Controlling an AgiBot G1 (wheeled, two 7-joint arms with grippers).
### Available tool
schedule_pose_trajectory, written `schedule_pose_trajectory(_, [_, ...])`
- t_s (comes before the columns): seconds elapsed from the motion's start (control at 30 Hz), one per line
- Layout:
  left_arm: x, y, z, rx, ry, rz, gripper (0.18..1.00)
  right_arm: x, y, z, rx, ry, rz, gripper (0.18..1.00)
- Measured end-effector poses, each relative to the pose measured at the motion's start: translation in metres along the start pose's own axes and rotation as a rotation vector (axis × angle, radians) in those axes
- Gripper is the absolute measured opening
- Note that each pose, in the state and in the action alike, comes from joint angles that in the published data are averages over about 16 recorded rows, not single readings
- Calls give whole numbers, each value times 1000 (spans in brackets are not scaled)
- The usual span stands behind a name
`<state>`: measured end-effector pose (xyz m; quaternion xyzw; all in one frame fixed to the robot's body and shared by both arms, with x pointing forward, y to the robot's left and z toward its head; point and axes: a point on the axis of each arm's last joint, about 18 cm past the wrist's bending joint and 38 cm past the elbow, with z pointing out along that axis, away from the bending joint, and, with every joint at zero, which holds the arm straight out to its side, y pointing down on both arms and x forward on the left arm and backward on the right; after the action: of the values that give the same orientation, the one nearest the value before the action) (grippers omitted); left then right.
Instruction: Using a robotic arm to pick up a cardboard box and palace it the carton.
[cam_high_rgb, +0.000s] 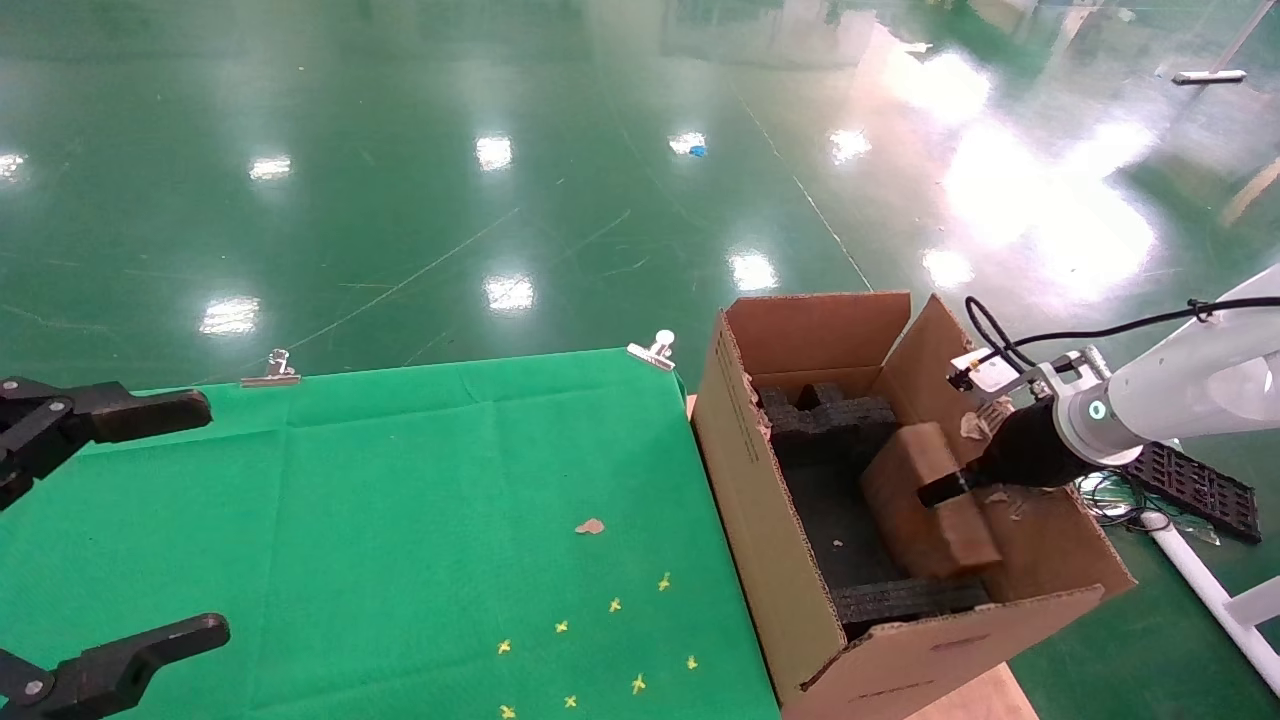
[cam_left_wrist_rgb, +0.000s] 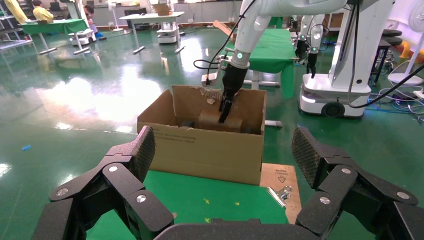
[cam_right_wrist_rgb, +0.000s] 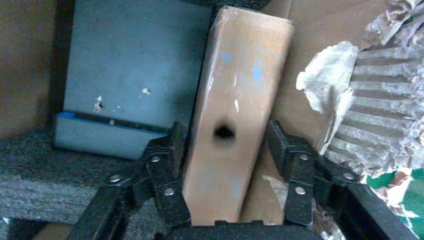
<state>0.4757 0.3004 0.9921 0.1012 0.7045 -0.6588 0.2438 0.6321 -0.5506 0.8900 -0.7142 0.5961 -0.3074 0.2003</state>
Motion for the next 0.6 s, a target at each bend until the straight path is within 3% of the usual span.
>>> schedule_pose_trajectory(0.3, [0, 0, 0, 0, 0, 0, 1000, 5, -35, -36, 89, -8, -43, 751])
schedule_pose_trajectory(0.6, [0, 0, 0, 0, 0, 0, 1000, 19, -95, -121, 333, -13, -140, 908])
